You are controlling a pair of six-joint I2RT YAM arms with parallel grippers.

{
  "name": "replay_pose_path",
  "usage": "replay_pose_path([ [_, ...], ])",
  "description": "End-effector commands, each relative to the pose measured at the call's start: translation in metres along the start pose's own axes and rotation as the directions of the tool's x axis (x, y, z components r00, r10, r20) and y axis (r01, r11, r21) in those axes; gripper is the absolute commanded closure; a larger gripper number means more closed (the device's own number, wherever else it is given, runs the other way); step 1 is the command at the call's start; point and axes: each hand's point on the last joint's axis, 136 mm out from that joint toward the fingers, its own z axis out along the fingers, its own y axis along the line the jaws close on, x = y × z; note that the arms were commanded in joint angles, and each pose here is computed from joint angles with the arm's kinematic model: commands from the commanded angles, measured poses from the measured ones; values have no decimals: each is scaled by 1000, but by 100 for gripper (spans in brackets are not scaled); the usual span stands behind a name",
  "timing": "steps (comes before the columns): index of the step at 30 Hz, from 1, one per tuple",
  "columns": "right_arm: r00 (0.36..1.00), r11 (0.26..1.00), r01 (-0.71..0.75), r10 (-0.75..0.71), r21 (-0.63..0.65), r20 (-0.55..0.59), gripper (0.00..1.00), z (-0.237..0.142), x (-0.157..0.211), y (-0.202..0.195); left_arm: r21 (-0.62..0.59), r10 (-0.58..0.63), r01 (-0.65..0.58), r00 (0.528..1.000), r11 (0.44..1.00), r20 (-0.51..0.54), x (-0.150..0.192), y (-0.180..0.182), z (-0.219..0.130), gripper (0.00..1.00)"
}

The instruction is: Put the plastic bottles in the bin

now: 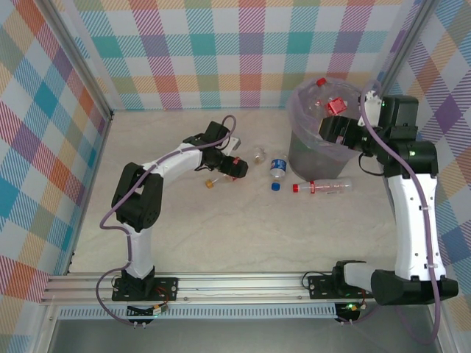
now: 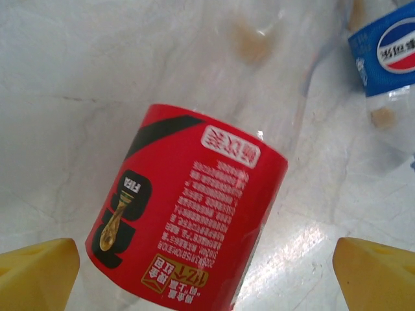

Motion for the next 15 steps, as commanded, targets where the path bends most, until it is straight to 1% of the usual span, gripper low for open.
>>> replay_pose_path([
  [1, 998, 997, -55, 56, -58, 8, 10, -4, 10, 9, -19, 21, -22, 997, 1000, -72, 24, 1, 6, 0],
  [4, 995, 993, -96, 95, -69, -16, 9, 0, 27, 6, -66, 23, -29, 996, 997, -84, 33, 7, 12, 0],
  [7, 989, 986, -140, 135, -90, -56, 7, 3, 39, 7, -84, 28, -33, 997, 996, -68, 37, 7, 16, 0],
  [9, 986, 980, -161, 154, -114, -64, 7, 3, 43, 11, -93, 21, -26, 998, 995, -54, 36, 8, 16, 2],
  [15, 973, 963, -224, 212, -147, -89, 7, 9, 53, 13, -116, -2, 1, 1000, 993, -7, 32, 11, 14, 19],
])
